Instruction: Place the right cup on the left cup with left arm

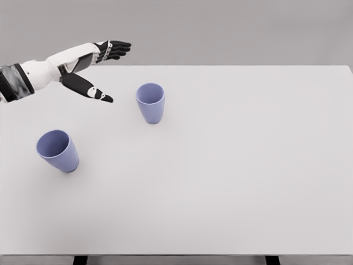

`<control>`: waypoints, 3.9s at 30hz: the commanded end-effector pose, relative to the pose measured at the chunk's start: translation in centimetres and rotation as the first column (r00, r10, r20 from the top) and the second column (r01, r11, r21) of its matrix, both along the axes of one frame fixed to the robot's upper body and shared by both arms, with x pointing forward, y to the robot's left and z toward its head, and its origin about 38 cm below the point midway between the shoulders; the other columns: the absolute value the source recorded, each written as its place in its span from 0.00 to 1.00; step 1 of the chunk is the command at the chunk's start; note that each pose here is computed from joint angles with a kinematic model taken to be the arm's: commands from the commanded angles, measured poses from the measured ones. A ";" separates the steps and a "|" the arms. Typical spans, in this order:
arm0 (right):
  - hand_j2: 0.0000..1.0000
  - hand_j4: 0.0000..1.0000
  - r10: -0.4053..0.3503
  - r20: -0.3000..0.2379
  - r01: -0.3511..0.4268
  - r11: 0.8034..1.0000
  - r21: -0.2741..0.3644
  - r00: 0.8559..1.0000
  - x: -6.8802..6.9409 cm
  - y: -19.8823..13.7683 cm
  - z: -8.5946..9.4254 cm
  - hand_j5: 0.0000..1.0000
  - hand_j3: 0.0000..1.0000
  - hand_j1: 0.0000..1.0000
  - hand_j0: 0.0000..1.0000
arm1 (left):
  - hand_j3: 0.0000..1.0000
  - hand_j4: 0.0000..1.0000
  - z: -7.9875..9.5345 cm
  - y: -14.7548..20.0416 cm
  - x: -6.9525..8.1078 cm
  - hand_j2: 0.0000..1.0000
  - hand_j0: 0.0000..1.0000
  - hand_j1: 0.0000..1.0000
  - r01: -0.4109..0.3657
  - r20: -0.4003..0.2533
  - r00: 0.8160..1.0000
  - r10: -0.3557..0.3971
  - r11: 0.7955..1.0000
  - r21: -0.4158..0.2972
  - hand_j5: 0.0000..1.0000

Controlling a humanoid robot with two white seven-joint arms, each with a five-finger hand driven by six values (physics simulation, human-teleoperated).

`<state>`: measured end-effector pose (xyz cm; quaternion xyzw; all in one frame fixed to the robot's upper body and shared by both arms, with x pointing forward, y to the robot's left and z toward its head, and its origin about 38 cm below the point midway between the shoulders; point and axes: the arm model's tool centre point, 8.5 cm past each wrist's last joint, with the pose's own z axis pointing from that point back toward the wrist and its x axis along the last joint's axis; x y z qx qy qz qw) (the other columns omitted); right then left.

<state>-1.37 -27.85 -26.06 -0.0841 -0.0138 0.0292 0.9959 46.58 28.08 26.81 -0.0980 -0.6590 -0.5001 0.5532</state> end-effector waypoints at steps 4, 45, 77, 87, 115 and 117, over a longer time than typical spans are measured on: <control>1.00 1.00 0.000 0.000 0.000 1.000 0.000 1.000 0.0 0.0 0.0 1.00 1.00 1.00 1.00 | 1.00 1.00 -1.9 -0.1 1.5 1.00 1.00 1.00 -0.062 0.006 0.998 0.062 0.991 0.119 1.00; 1.00 1.00 0.000 0.000 0.000 1.000 0.000 1.000 0.0 0.0 0.0 1.00 1.00 1.00 1.00 | 1.00 1.00 -7.1 -6.7 4.8 1.00 1.00 1.00 -0.065 -0.097 0.992 0.082 0.984 0.168 1.00; 1.00 1.00 0.000 0.000 0.000 1.000 0.000 1.000 0.0 0.0 0.0 1.00 1.00 1.00 1.00 | 1.00 1.00 -8.2 -7.3 4.8 1.00 1.00 1.00 -0.062 -0.127 0.988 0.084 0.984 0.164 1.00; 1.00 1.00 0.000 0.000 0.000 1.000 0.000 1.000 0.0 0.0 0.0 1.00 1.00 1.00 1.00 | 1.00 1.00 -8.2 -7.3 4.9 1.00 1.00 1.00 -0.077 -0.189 0.977 0.097 0.991 0.110 1.00; 1.00 1.00 0.000 0.000 0.000 1.000 0.000 1.000 0.0 0.0 0.0 1.00 1.00 1.00 1.00 | 1.00 1.00 -9.0 -6.8 4.9 1.00 1.00 1.00 -0.098 -0.249 0.962 0.113 0.992 0.073 1.00; 1.00 1.00 0.000 0.000 0.000 1.000 0.000 1.000 0.0 0.0 0.0 1.00 1.00 1.00 1.00 | 1.00 1.00 -9.2 -6.7 4.9 1.00 1.00 1.00 -0.103 -0.253 0.960 0.118 0.992 0.074 1.00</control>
